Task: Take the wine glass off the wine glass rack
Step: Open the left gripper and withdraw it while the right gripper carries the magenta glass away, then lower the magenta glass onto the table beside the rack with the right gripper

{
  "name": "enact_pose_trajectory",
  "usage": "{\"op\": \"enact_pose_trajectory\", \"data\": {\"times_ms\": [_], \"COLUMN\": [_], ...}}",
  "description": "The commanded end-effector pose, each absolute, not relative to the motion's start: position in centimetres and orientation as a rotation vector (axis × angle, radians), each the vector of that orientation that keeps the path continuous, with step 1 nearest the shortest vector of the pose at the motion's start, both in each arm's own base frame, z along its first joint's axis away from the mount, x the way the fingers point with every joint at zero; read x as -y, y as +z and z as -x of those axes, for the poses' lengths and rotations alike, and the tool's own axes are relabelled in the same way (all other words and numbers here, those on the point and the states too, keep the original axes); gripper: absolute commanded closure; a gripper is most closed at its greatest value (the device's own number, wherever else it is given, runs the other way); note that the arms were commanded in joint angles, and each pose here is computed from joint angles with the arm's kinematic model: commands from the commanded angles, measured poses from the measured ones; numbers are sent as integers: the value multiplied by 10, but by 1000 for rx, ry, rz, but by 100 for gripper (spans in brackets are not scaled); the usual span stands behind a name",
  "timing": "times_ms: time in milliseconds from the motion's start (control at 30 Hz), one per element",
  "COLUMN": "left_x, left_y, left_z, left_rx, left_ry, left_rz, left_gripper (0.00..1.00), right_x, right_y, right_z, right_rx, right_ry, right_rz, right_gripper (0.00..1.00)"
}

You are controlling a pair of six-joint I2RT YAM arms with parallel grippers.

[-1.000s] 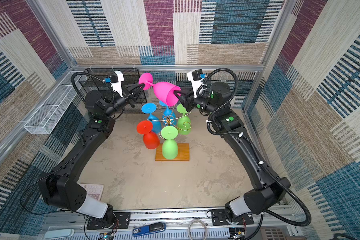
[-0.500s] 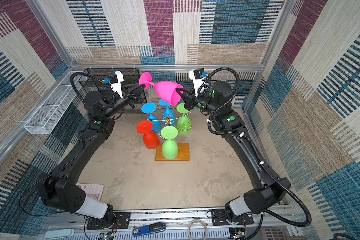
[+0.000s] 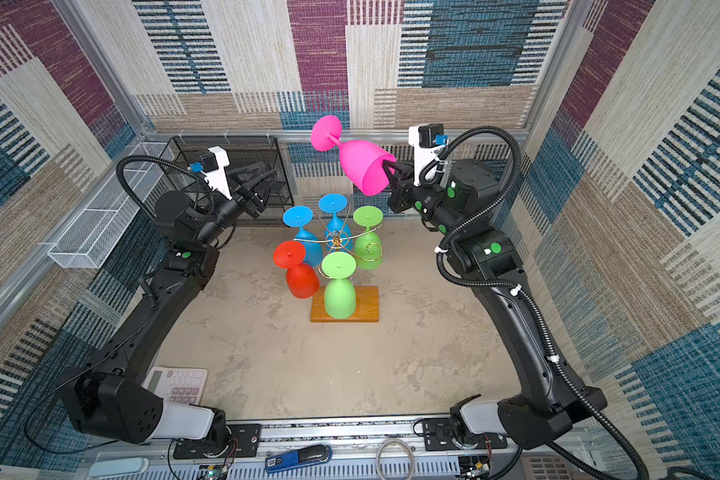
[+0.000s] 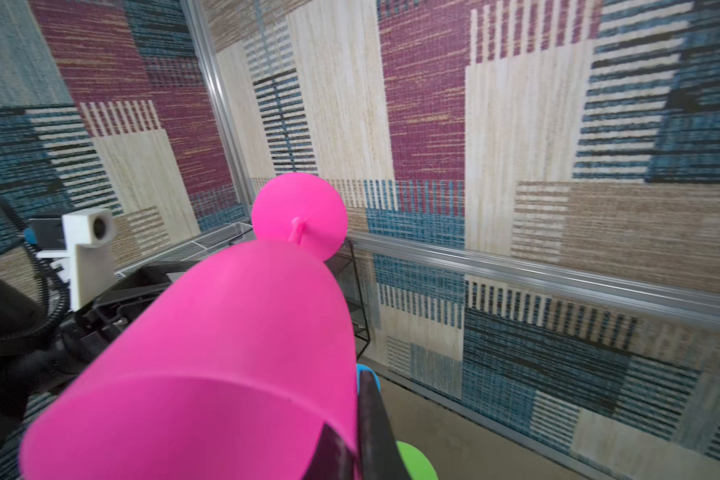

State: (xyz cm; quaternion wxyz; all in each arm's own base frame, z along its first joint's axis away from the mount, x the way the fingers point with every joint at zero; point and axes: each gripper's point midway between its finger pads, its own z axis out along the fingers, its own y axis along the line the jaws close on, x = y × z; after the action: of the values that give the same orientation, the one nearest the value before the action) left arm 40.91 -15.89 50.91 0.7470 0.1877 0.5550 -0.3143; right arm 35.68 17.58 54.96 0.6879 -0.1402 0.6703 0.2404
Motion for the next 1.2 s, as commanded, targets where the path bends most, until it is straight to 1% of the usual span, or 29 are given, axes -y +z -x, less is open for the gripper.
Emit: {"op": "enact_pose_trajectory", "data": {"times_ms": [0,67,133,167,433,467,500,533,600,733,867,1067,1167], "left_x": [139,129,119,116,95,93,91,89,82,73,68,61,59], "left_y": [516,516,515,514,502,498,495,491,482,459,441,425,423], "left_z": [-405,-401,-398,-396,-378,-378,-377,-375,-372,-362,-350,-339,-330], "left_rx": [-1191,-1195,-1228,-1240,-1311,-1320,-1327,-1335,-1358,-1405,-1431,-1467,-1440], "left_ry": [-606,-569,-536,-519,-409,-402,-395,-383,-353,-321,-304,-271,-265], "left_rz": [-346,-321,-299,-293,-244,-237,-229,-221,-190,-153,-134,-116,-112], "left_gripper": [43,39,33,31,25,23,17,14,10,8,8,8,8], "right_x": [-135,-118,-106,-101,-80,-78,-75,-72,-69,-61,-62,-67,-68], "right_y": [531,519,505,498,427,417,407,395,374,340,310,269,256], "right_z": [-365,-368,-374,-377,-423,-429,-436,-443,-455,-474,-496,-519,-528], "right_rx": [-1604,-1651,-1706,-1732,-1971,-1999,-2028,-2061,-2127,-2221,-2317,-2438,-2463], "right_ry": [347,281,224,204,41,25,2,-12,-33,-99,-96,-117,-118], "right_rz": [164,116,83,72,40,40,34,32,37,39,71,130,137], "right_gripper": [100,100,100,100,100,100,100,100,100,100,100,100,100]}}
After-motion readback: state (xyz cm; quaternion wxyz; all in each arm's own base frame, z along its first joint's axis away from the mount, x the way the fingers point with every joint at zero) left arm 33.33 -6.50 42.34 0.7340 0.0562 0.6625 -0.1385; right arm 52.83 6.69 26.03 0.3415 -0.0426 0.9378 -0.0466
